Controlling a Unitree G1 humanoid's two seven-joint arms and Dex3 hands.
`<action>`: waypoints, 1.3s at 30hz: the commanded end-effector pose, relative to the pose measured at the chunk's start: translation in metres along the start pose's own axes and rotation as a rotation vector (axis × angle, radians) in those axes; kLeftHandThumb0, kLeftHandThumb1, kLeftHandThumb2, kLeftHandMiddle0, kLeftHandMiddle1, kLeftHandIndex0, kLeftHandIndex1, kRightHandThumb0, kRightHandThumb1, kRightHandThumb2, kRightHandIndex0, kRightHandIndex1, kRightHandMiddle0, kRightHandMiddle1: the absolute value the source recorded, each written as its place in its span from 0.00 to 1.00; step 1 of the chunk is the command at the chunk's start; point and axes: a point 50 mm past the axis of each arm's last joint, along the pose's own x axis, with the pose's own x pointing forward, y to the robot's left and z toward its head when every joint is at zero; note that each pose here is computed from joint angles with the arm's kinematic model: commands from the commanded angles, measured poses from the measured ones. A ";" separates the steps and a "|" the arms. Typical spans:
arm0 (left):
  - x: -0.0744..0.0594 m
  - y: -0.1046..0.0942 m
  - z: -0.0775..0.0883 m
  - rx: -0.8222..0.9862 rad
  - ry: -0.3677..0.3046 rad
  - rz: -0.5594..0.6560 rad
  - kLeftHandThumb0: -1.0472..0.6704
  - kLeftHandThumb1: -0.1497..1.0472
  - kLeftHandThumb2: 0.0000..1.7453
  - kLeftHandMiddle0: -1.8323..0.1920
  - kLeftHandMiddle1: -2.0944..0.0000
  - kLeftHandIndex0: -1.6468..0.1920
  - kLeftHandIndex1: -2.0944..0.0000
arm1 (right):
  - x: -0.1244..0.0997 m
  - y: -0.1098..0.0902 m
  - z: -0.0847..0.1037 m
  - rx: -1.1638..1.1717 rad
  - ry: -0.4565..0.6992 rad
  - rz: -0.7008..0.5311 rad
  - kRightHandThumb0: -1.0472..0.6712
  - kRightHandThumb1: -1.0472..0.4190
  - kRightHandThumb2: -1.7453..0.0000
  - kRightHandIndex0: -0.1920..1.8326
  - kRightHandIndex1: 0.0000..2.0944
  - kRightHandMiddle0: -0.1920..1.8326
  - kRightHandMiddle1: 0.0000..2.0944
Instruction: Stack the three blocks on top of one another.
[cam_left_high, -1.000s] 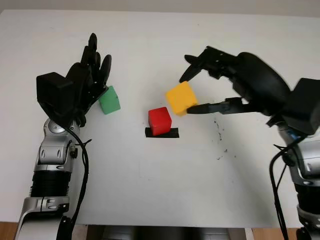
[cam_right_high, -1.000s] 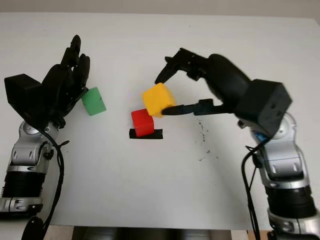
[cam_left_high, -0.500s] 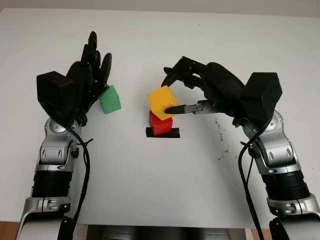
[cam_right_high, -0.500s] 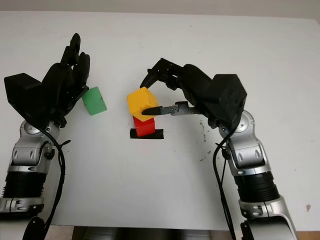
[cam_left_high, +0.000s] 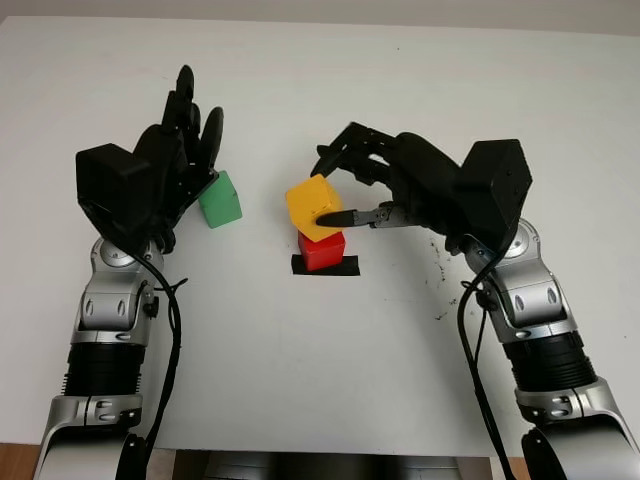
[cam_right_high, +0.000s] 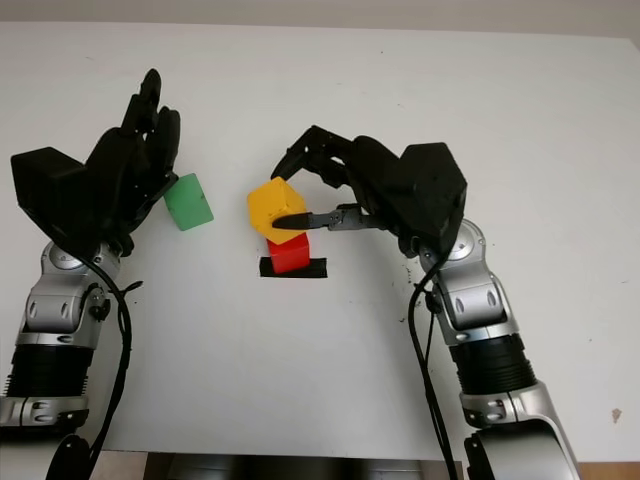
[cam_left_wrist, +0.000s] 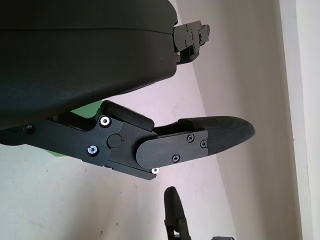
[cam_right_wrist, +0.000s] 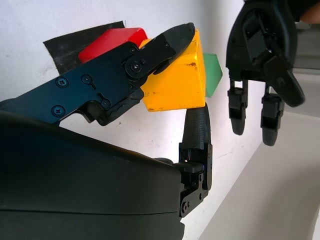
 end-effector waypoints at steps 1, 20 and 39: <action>-0.003 0.001 -0.002 -0.005 0.004 0.007 0.16 1.00 0.33 1.00 1.00 1.00 1.00 | 0.001 -0.001 0.002 -0.037 -0.004 0.005 0.30 0.09 0.97 0.23 0.04 0.28 0.81; -0.003 0.002 0.000 0.009 0.002 0.002 0.17 1.00 0.34 1.00 0.99 0.99 0.98 | -0.009 -0.006 -0.017 -0.155 0.061 -0.012 0.29 0.09 0.97 0.24 0.04 0.28 0.80; -0.003 0.002 0.000 0.005 0.003 -0.003 0.17 1.00 0.34 1.00 0.99 1.00 0.98 | -0.014 -0.012 -0.016 -0.155 0.080 -0.017 0.31 0.08 0.97 0.23 0.03 0.26 0.81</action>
